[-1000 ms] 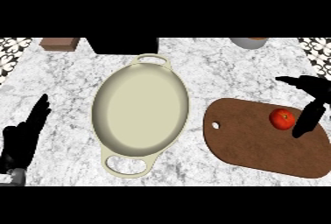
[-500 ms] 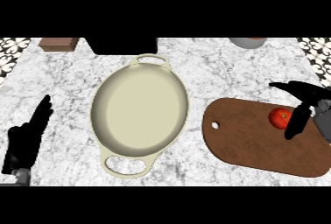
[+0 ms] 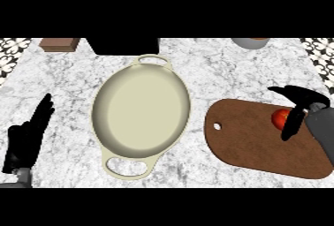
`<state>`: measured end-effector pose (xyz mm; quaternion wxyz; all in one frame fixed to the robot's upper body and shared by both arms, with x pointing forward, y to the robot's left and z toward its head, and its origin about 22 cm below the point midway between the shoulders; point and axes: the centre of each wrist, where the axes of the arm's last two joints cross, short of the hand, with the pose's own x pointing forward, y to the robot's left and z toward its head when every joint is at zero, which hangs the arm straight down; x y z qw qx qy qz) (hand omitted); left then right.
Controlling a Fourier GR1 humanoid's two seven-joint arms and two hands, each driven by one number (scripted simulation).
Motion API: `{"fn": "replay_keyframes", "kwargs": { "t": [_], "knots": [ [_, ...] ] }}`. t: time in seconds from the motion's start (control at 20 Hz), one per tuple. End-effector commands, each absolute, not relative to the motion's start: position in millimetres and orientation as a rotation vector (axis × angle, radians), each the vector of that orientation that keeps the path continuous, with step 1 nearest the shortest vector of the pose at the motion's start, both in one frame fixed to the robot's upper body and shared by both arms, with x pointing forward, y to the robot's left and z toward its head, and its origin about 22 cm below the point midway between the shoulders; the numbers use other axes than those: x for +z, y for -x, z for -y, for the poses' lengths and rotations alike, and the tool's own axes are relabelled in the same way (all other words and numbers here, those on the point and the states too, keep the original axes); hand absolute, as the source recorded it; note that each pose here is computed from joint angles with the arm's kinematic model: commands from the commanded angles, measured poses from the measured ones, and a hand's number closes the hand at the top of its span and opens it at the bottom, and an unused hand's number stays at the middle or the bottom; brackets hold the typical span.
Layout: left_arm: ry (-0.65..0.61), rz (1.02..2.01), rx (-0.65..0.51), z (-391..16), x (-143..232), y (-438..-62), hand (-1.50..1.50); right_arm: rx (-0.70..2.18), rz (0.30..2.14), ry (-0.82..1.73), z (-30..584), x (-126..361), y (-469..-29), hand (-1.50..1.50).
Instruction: Pick the tomato from the cutting board and place it in the pot
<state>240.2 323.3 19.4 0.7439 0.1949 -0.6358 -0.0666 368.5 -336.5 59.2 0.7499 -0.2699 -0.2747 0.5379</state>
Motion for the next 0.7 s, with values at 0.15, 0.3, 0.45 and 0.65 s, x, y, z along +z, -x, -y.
{"fn": "replay_keyframes", "kwargs": {
  "t": [0.15, 0.3, 0.45, 0.65],
  "knots": [
    [-0.438, 1.38, -0.143, -332, -5, -229, 0.0, 1.187, 0.575, 0.578, 338, 33, -356, -1.5],
    [-0.458, 1.397, -0.143, -325, 27, -238, 0.0, 1.203, 0.578, 0.552, 355, 27, -365, -1.5],
    [-0.429, 1.382, -0.148, -326, 45, -238, 0.0, 1.287, 0.614, 0.538, 344, 16, -345, 1.5],
    [-0.419, 1.389, -0.135, -330, 15, -236, 0.0, 1.294, 0.632, 0.56, 337, 38, -371, 1.5]
  ]
}}
